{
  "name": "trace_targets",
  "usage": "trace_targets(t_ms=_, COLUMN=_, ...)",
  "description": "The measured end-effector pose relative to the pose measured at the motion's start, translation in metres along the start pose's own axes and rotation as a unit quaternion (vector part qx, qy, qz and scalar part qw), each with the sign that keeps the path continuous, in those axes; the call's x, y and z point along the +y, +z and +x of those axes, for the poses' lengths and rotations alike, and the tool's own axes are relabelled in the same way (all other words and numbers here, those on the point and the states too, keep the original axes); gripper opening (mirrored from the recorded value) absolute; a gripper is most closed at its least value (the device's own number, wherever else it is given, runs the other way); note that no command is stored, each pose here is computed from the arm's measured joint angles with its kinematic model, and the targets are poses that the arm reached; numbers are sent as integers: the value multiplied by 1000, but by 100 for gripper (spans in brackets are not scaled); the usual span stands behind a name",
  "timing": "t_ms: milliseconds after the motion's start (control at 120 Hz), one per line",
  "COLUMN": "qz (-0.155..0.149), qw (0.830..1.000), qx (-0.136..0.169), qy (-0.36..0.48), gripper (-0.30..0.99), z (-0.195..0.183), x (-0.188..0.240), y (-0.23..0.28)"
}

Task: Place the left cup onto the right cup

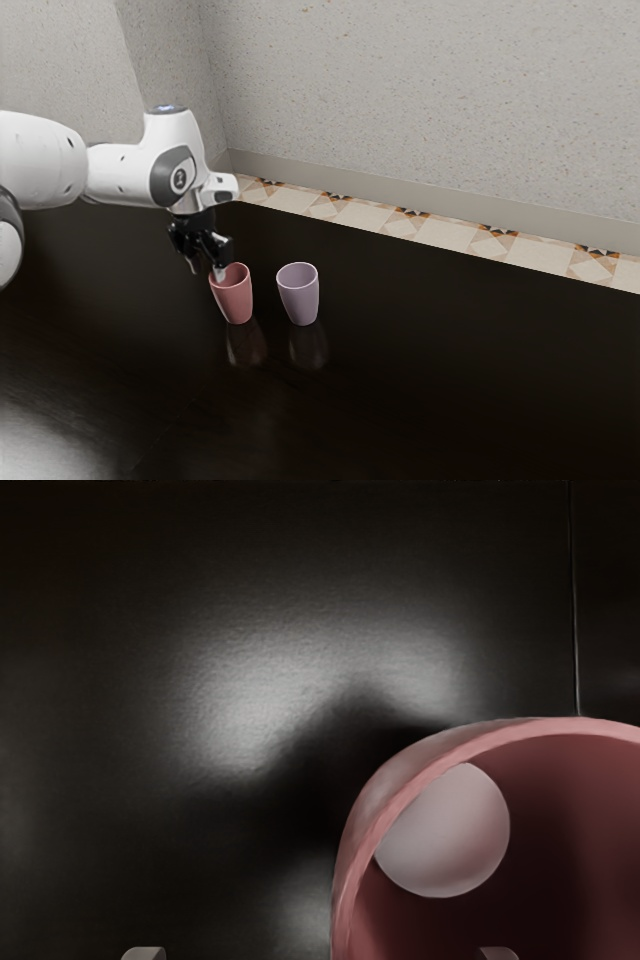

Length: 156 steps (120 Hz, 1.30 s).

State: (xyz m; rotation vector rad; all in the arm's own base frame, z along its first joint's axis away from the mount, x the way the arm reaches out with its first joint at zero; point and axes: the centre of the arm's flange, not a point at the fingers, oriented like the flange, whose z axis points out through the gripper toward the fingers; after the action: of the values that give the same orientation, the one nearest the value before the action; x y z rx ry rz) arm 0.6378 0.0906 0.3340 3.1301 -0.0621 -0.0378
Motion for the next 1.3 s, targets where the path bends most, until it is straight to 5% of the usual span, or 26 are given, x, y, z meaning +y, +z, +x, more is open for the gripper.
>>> trace_targets(t_ms=567, qz=-8, qw=1000, qx=1, qy=-9, gripper=36, z=5, x=0, y=24)
trace_targets(t_ms=908, qz=-9, qw=1000, qx=4, qy=-9, gripper=1, z=5, x=0, y=24)
trace_targets(t_ms=1300, qz=-9, qw=1000, qx=7, qy=-10, gripper=-8, z=6, x=0, y=21)
